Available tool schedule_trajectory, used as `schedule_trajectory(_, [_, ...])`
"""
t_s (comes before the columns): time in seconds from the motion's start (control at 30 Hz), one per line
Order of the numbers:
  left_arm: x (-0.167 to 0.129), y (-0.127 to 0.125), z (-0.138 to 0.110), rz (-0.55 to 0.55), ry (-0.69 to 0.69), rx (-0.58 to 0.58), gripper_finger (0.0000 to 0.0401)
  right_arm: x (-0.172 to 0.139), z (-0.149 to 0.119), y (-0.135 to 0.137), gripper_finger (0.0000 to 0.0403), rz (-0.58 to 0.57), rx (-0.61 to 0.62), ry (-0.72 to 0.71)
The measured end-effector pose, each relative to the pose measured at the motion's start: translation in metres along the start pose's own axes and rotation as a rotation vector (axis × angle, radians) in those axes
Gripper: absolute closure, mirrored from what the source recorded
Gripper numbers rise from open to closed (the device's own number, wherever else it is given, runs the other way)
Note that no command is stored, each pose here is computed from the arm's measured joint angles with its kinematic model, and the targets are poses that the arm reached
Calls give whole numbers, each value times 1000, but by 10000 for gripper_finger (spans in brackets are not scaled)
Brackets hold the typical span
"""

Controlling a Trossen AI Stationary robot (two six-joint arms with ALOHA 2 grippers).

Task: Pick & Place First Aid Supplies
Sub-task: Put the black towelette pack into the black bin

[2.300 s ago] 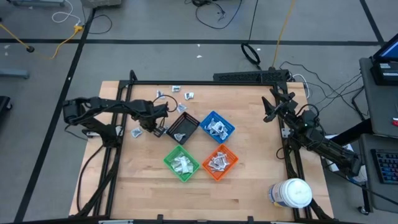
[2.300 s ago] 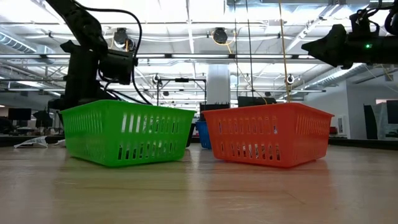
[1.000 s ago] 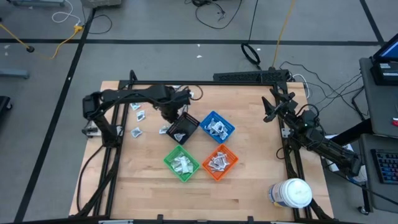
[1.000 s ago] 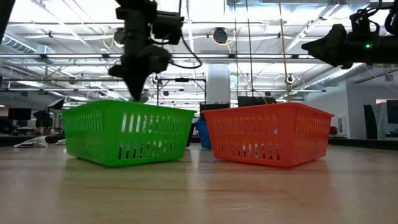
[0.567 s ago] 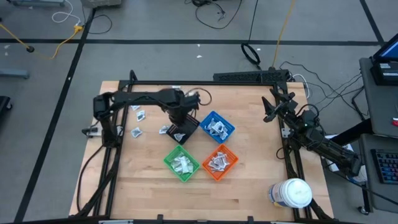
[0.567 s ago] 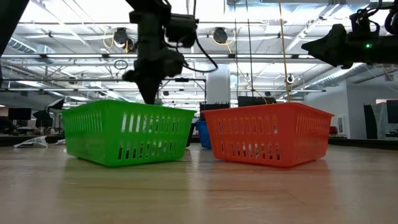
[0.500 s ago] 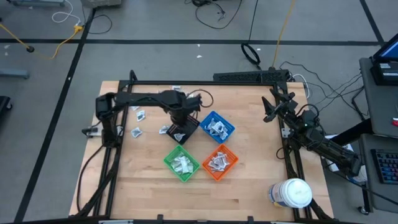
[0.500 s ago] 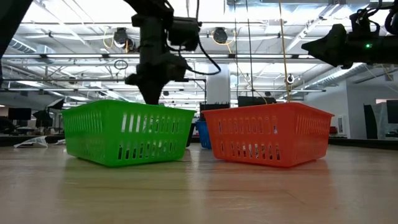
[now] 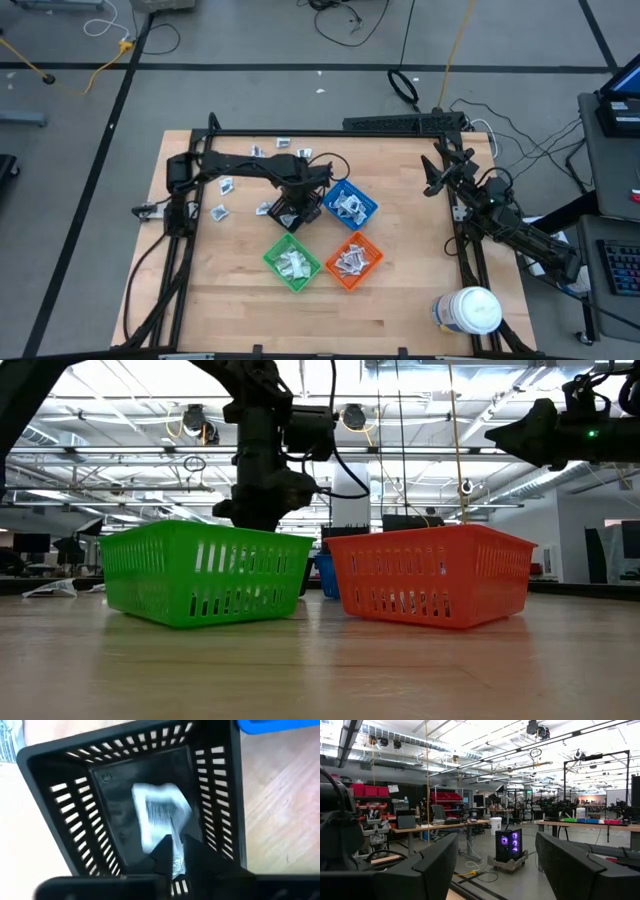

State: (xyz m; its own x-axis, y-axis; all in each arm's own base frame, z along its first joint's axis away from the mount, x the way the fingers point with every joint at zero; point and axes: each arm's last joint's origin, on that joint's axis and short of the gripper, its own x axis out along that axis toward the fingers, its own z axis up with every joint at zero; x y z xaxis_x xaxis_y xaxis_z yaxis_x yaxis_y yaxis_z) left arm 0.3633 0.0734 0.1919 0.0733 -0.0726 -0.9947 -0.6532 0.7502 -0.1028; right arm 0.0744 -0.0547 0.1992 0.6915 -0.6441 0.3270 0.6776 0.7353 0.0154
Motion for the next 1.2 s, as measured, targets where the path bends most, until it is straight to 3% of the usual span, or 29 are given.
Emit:
schedule_trajectory(0.27, [-1, 0, 0, -13, 1, 10, 225, 0, 0, 0, 140, 0, 0, 0])
schedule_trajectory(0.47, [-4, 5, 2, -29, 3, -1, 170, 0, 0, 0, 140, 0, 0, 0])
schedule_trajectory(0.77, [-24, 24, 5, -62, -14, -49, 154, 0, 0, 0, 140, 0, 0, 0])
schedule_trajectory(1.2, [-57, 64, 4, -77, -86, -157, 177, 0, 0, 0, 140, 0, 0, 1])
